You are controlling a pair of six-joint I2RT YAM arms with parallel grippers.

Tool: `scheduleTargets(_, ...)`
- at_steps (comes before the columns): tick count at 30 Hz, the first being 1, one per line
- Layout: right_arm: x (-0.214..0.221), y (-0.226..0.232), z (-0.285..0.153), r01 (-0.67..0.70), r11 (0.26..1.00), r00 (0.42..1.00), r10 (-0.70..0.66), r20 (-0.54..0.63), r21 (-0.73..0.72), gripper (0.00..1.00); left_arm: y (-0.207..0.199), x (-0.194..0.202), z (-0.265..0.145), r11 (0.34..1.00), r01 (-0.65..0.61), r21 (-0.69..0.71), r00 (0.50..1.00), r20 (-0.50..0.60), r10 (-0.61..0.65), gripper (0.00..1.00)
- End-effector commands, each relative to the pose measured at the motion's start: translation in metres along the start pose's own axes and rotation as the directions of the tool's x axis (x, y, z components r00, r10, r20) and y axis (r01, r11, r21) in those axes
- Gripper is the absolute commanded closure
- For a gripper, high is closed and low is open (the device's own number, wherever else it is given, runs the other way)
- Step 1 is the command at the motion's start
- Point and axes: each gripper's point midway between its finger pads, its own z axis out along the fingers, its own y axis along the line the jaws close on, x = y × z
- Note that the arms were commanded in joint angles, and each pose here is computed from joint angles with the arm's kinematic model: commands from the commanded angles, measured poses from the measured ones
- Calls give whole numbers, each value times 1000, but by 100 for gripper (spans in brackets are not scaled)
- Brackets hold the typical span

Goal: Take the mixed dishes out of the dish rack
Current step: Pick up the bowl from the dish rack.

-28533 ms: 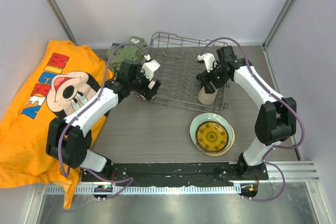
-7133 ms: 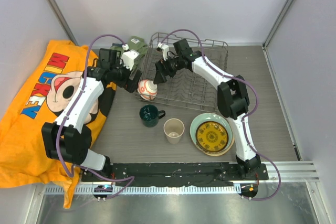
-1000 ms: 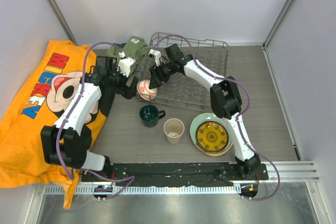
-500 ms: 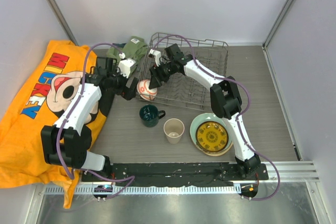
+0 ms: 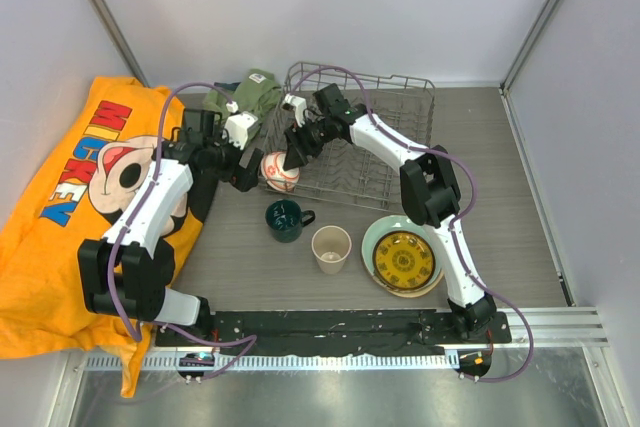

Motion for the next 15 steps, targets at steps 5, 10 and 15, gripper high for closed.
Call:
scheduleTargets(5,-5,24,6,28,998,1000,-28,2,-48,48,1,-8,-4,1000,-12,4,999,43,12,0)
scheduleTargets(10,-6,25,3,34,999,999,-34,1,-42,52,2,-8,-5,1000,-11,2,999,46,11,0)
scheduleTargets(15,-6,28,-2,49,998,999,-49,0,-30,60,1,-10,-5,1000,-8,5,999,52,8,0)
